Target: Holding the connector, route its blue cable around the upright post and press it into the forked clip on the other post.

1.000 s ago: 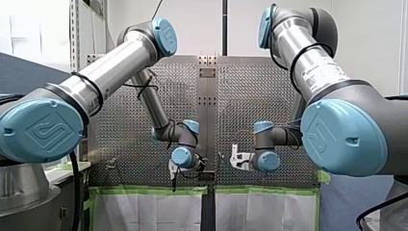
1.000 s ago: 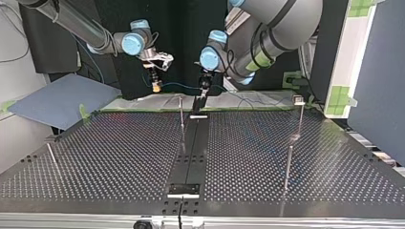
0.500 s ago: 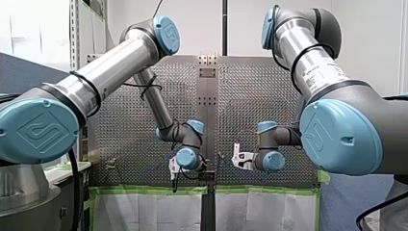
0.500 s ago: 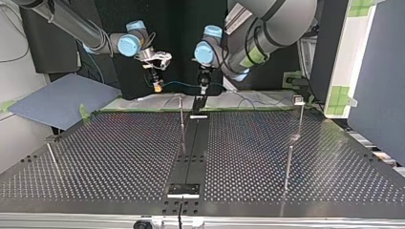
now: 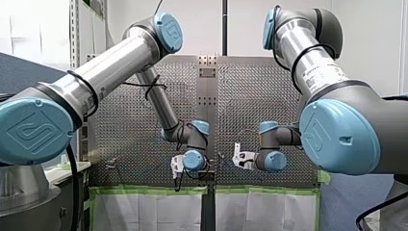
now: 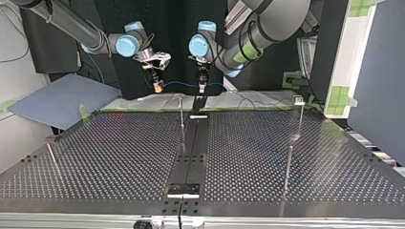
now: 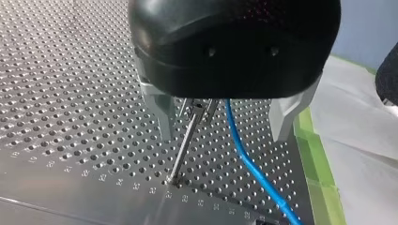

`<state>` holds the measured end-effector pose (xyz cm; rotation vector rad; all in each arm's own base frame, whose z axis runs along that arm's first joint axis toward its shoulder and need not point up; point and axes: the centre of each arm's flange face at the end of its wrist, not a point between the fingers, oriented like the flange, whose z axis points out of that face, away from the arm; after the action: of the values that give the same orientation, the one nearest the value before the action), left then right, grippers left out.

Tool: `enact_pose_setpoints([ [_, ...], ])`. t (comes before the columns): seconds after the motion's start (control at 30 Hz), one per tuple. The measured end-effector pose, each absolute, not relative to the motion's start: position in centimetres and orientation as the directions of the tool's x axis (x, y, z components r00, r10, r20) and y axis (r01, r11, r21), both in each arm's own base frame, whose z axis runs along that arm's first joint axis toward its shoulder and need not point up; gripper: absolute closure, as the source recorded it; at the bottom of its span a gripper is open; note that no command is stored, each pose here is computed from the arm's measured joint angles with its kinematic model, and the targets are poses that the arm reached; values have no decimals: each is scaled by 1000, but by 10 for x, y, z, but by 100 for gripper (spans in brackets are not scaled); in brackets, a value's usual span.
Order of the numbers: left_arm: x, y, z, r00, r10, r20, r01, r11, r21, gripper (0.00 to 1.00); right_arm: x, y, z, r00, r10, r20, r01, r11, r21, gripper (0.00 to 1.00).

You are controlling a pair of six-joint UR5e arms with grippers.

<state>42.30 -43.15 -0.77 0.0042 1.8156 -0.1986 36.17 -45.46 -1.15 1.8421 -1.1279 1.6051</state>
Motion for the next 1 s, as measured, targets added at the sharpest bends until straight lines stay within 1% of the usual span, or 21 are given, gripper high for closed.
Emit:
enact_pose_setpoints([
  [0.2,418,-433,-7,-235,-95,-967,75,990,-116,0,361,-456,-11,-13,-285,958,-804,-567,-180,100],
  [0.23,418,-433,-6,-228,-93,-969,68,991,-112,6,361,-456,-11,-13,-286,958,-804,-567,-180,100],
  [0.27,418,-433,-6,-222,-92,-971,63,992,-109,27,361,-456,-11,-13,-286,958,-804,-567,-180,100],
  [0.3,418,-433,-5,-215,-92,-972,57,993,-106,27,361,-456,-11,-12,-286,958,-804,-567,-180,100],
  [0.33,418,-433,-5,-208,-90,-974,50,993,-103,39,361,-455,-11,-12,-287,958,-804,-567,-180,100],
  [0.4,417,-433,-4,-199,-88,-976,39,994,-98,39,361,-455,-12,-10,-288,957,-804,-567,-179,100],
  [0.43,417,-433,-4,-195,-86,-977,33,995,-95,60,360,-455,-12,-10,-289,957,-804,-567,-179,100],
  [0.47,416,-434,-4,-194,-85,-977,31,995,-93,64,360,-455,-12,-9,-290,957,-804,-567,-179,100],
  [0.5,416,-434,-4,-193,-84,-978,31,995,-92,64,360,-455,-12,-9,-290,957,-804,-567,-179,100],
  [0.53,416,-434,-4,-192,-83,-978,32,995,-91,71,361,-455,-12,-8,-290,957,-804,-567,-179,100],
  [0.57,415,-435,-4,-192,-82,-978,34,995,-90,74,361,-454,-12,-8,-290,957,-804,-567,-179,100],
  [0.6,415,-435,-4,-192,-82,-978,36,995,-90,74,361,-454,-12,-8,-291,957,-804,-568,-179,100],
  [0.67,415,-436,-4,-193,-81,-978,42,995,-91,82,361,-454,-12,-7,-291,957,-803,-568,-179,100],
  [1.0,413,-438,-4,-194,-79,-978,52,995,-91,82,361,-454,-12,-9,-293,956,-803,-568,-181,100],
])
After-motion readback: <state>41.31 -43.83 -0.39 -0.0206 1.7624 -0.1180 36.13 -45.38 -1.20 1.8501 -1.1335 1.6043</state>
